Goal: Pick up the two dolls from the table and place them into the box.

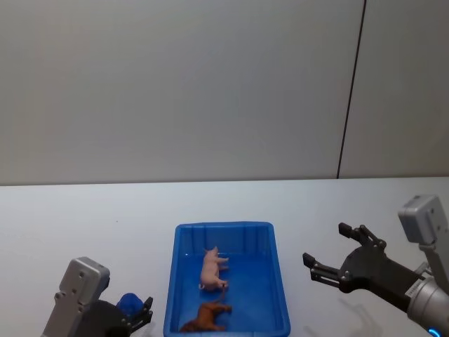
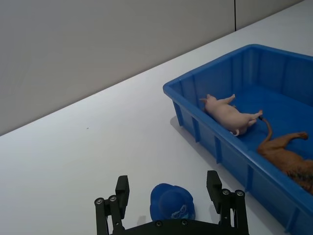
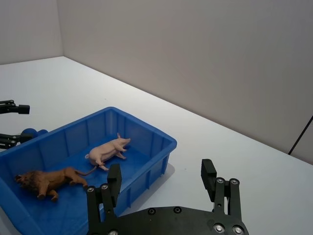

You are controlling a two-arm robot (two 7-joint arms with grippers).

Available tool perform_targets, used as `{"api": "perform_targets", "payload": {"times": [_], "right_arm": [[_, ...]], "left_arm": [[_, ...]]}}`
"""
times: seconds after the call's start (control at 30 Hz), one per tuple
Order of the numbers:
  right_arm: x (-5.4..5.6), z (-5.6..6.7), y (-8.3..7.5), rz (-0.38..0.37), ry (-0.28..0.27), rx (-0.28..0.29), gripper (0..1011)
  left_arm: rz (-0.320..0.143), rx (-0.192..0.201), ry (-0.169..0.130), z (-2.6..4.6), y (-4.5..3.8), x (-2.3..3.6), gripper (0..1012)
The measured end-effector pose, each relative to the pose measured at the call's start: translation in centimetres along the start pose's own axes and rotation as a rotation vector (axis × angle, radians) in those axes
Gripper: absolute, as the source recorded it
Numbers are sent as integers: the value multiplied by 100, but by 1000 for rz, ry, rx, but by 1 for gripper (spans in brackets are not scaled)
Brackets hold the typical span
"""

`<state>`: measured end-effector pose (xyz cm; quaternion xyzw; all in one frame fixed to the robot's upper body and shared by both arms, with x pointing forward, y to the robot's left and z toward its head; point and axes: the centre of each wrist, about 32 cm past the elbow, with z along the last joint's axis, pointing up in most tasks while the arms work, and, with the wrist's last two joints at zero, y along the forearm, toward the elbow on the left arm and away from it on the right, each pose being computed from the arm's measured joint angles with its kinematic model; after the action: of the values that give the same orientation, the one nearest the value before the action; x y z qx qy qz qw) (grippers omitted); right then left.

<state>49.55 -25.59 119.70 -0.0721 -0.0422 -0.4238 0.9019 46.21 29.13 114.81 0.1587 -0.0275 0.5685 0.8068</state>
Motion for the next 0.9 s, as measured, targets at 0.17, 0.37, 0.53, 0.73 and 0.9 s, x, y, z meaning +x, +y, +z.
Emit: {"api": "perform_targets", "payload": {"times": [0.17, 0.37, 0.53, 0.73, 0.9], "right_arm": [[0, 0, 0, 0, 0, 0, 1001], [0, 0, 0, 0, 0, 0, 1001], [0, 0, 0, 0, 0, 0, 1001], [0, 0, 0, 0, 0, 0, 1001], [0, 0, 0, 0, 0, 0, 1001]], "left_arm": [[-16, 18, 3, -52, -27, 31, 1001], [-41, 43, 9, -107, -60, 64, 1001], [-60, 60, 12, -147, -92, 91, 972], [-76, 74, 13, -167, -128, 121, 818], [-86, 83, 13, -170, -159, 152, 648]]}}
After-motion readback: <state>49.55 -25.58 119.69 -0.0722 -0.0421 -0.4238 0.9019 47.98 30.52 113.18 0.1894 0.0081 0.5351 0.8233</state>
